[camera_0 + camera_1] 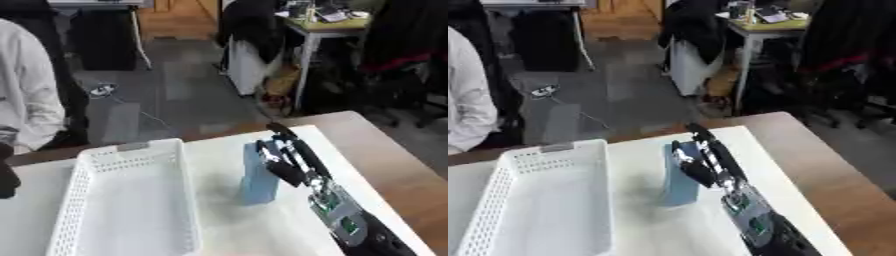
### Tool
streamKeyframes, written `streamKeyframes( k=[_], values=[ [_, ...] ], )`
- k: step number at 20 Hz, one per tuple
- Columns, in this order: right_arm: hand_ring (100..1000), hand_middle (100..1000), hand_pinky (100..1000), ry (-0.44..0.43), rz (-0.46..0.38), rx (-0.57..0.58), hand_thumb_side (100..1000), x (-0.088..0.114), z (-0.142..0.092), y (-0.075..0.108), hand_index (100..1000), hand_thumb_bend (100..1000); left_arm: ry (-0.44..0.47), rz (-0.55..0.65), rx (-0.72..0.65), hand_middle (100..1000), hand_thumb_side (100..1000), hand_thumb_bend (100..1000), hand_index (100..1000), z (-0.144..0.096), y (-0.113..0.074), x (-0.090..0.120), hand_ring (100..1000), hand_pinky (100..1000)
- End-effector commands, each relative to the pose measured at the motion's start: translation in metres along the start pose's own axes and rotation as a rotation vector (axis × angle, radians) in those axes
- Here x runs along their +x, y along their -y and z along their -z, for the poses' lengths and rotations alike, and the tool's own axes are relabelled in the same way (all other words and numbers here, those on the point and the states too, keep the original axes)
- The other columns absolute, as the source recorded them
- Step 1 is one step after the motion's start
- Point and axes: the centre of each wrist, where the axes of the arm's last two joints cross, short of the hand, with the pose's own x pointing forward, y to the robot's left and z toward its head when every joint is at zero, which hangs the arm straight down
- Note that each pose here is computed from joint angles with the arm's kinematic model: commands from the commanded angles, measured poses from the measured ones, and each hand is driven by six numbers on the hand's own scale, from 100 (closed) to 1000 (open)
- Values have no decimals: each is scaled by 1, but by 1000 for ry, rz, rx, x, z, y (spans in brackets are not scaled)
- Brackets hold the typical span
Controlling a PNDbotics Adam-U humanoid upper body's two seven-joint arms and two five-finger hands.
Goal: Pick up objects on the table and place them in the box.
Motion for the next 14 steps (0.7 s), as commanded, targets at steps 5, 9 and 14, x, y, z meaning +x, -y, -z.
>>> streamKeyframes(
  k=[5,9,14],
  values=[
    [926,1000,767,31,-45,-32,841,4,6,12,987,225,27,15,-18,713,950,778,864,6,-3,6,479,532],
    [964,1000,830,42,-112,-17,818,6,7,14,1000,254,29,13,-19,713,950,778,864,7,-3,6,479,533],
    [977,1000,879,35,-135,39,816,4,7,11,1000,251,32,12,-18,714,950,777,864,8,-3,6,479,533]
  ],
)
